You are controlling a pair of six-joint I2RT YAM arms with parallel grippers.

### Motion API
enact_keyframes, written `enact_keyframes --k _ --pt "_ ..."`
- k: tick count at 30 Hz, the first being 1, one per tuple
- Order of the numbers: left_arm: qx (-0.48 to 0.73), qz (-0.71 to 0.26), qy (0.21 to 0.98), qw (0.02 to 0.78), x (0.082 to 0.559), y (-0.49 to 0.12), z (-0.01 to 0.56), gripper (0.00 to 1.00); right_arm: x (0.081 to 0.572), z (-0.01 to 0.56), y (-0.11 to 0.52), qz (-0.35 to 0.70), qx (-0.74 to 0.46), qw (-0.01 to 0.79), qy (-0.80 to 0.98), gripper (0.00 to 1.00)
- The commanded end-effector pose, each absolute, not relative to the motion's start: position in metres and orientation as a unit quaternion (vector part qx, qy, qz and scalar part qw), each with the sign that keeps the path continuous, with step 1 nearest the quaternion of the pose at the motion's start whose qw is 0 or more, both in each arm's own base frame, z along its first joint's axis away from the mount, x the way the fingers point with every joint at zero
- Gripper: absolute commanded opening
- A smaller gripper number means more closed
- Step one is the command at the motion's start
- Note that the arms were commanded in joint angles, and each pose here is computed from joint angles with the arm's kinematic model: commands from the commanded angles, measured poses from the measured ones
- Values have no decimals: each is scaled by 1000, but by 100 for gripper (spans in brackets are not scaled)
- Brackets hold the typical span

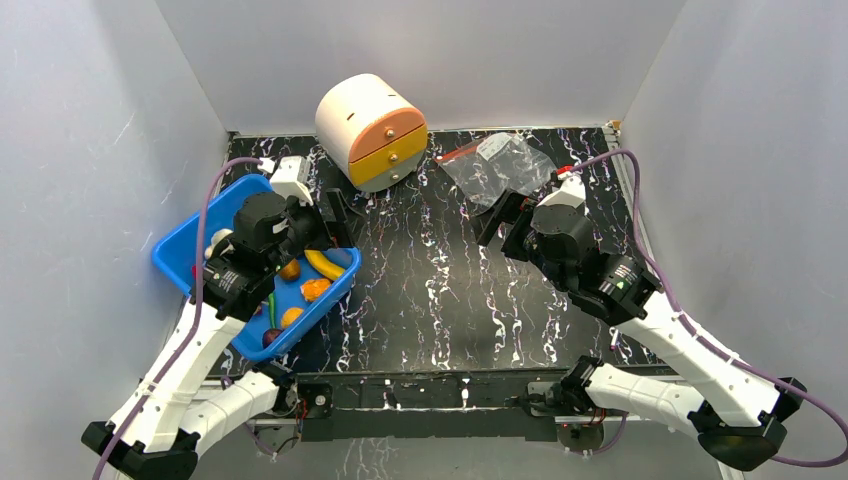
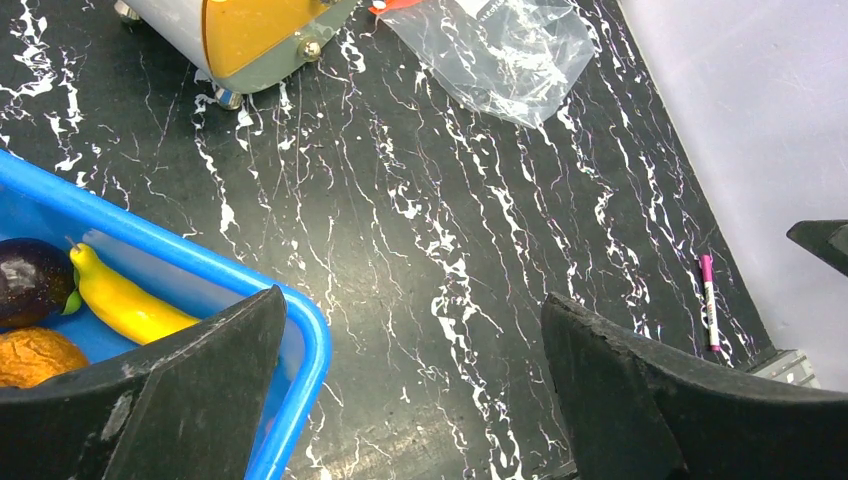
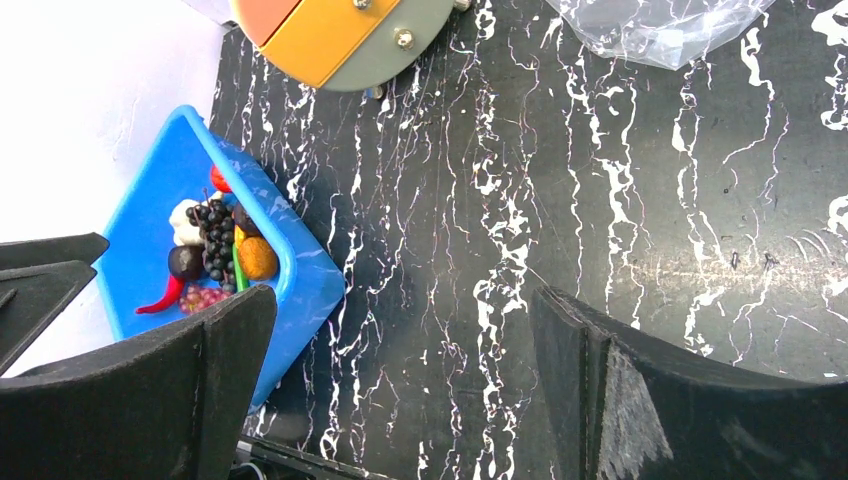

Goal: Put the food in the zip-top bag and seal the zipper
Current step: Pick up the zipper food storage bag at the center of the board.

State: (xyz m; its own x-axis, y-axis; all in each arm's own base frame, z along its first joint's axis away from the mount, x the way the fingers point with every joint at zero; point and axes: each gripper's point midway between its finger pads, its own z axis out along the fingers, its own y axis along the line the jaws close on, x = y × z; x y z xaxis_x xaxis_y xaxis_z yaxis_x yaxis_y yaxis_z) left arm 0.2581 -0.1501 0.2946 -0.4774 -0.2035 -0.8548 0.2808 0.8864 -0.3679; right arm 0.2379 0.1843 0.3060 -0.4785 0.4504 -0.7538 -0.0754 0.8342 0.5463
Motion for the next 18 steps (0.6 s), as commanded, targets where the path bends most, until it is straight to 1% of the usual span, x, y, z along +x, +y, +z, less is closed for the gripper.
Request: enact_keyframes --k 1,11,15,18 --pt "18 -230 822 521 259 -144 300 98 239 325 184 286 127 517 797 98" --pt "17 -215 826 520 262 -141 292 98 249 322 186 277 128 530 791 98" --pt "19 -210 829 518 263 -140 284 98 261 318 184 249 126 550 788 98" --pt "20 -206 835 511 264 -141 274 98 273 313 189 230 125 558 787 94"
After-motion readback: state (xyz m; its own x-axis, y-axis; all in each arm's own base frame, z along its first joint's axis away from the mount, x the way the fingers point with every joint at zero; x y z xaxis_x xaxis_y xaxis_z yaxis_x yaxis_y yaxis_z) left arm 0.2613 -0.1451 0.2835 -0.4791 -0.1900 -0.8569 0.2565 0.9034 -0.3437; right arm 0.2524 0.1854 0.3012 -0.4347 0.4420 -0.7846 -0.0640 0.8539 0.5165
